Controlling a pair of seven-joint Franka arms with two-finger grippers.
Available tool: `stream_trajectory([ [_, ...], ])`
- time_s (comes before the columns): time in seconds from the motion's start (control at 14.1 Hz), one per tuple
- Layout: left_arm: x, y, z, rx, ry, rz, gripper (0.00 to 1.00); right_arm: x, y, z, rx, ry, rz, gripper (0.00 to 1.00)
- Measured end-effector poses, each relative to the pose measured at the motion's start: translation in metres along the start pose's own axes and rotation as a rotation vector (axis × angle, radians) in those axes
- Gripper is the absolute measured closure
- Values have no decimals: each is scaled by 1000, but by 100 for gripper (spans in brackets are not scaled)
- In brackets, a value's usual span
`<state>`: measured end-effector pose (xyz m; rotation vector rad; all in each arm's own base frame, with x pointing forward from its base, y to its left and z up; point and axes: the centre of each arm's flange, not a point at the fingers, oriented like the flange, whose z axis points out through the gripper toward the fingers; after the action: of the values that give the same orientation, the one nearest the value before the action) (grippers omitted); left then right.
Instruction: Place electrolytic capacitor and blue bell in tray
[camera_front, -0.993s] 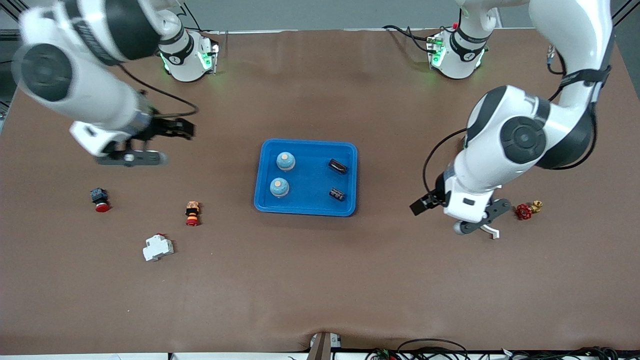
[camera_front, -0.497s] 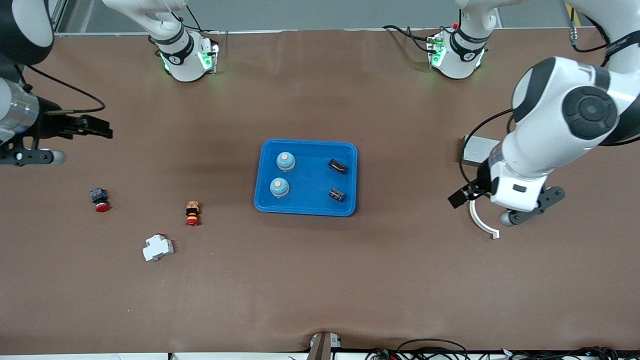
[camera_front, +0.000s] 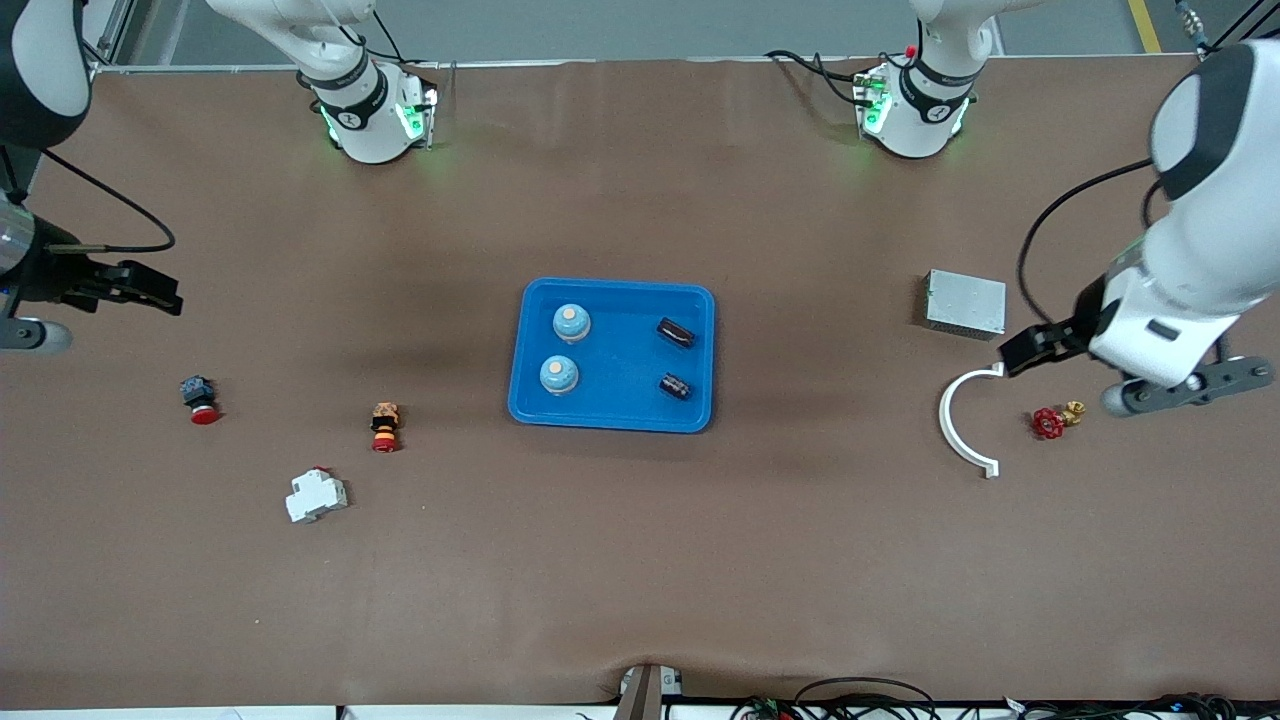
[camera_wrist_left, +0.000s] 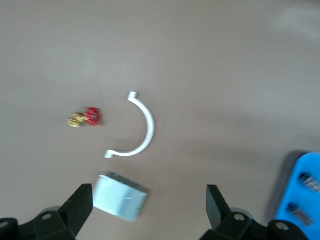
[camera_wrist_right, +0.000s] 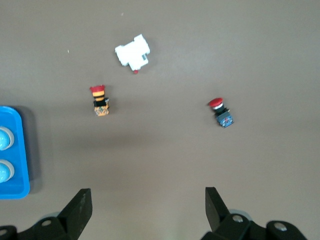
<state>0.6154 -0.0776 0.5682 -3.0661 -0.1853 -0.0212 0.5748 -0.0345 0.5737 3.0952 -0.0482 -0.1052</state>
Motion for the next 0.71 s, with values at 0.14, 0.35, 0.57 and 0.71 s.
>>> stream_trajectory([
  [0.14, -10, -27, -22, 34, 3, 67, 0, -1, 5, -24, -1, 36, -9, 0],
  [0.35, -30, -38, -48, 63, 8, 116, 0, -3, -9, -45, 0, 59, -37, 0],
  [0.57, -47, -49, -66, 38, 19, 175, 0, -5, -23, -46, 27, 51, -56, 0],
  [0.71, -58, -55, -72, 18, 17, 185, 0, -7, -10, -44, 36, 32, -73, 0],
])
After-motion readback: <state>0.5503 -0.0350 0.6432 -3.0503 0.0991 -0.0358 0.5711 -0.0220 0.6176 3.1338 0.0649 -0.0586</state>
